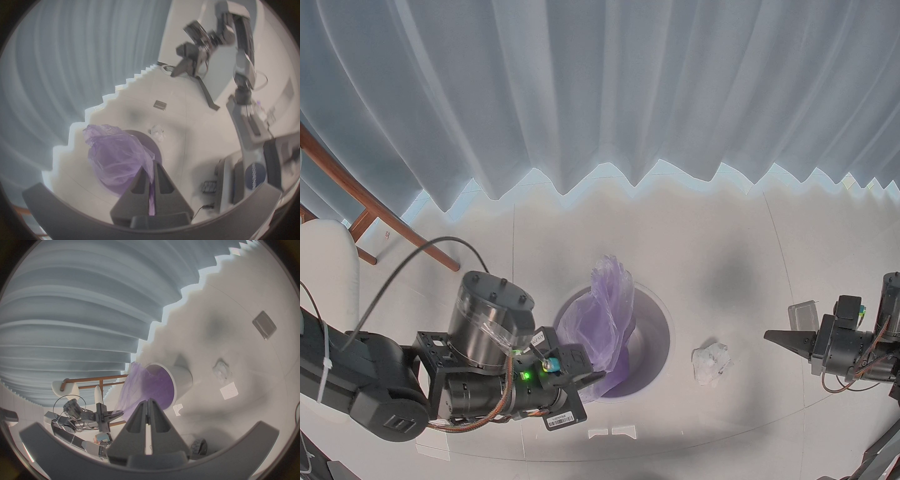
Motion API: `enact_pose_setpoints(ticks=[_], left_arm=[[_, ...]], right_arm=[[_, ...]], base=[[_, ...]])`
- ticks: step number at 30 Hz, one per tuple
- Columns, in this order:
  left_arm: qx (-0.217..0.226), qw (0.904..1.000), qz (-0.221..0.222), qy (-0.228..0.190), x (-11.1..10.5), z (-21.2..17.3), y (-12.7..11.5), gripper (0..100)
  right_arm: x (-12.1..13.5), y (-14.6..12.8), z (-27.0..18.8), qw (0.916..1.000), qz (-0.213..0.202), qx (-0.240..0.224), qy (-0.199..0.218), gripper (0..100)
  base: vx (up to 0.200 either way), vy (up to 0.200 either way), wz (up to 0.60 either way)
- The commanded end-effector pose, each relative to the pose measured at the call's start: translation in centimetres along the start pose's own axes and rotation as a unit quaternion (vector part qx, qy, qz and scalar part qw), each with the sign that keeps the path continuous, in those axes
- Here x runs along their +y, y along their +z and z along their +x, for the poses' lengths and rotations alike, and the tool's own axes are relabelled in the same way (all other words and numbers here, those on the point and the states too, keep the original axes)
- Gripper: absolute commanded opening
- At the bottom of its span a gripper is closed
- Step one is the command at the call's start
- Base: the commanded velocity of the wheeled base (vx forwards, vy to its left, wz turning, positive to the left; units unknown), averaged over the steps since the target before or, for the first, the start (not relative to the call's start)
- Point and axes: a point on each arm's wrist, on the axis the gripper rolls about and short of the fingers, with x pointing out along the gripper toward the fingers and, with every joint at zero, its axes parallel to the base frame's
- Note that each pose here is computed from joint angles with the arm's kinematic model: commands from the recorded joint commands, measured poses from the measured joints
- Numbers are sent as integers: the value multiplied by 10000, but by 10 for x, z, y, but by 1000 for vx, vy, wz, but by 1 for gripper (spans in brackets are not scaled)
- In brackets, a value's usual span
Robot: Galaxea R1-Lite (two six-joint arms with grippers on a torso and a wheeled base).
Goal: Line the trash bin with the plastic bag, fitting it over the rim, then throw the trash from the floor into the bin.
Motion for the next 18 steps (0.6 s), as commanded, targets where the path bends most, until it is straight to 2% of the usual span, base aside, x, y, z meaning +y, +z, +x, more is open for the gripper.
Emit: enact_pose_setpoints(ticks=[1,2,3,4,6,7,8,12,15,18], left_arm=[[567,9903,1232,-318,-17,25,-15,0],[572,9895,1291,-312,-16,25,-16,0],[571,9836,1687,-283,-12,26,-17,0],[580,9817,1794,-276,-11,26,-17,0],[594,9713,2298,-163,1,25,-20,0],[592,9706,2327,-156,2,25,-20,0],[536,9628,2644,-116,7,23,-18,0],[549,9536,2956,-178,6,17,-19,0],[481,9401,3338,-491,4,16,-23,0],[404,9360,3418,-736,4,14,-25,0]], right_arm=[[28,1,-40,9995,97,-250,195,0],[28,1,-40,9995,104,-240,185,0],[29,2,-40,9996,147,-192,137,0],[30,3,-39,9996,157,-178,122,0],[30,3,-37,9997,215,-70,34,0],[30,3,-37,9997,220,-54,28,0],[30,-1,-33,9994,268,199,-38,0],[29,-6,-24,9982,296,513,-99,0],[28,-9,-12,9962,309,799,-127,0],[27,-10,5,9937,325,1050,-202,0]], base=[[0,0,0],[0,0,0],[0,0,0],[0,0,0],[0,0,0],[0,0,0],[0,0,0],[0,0,0],[0,0,0],[0,0,0]])
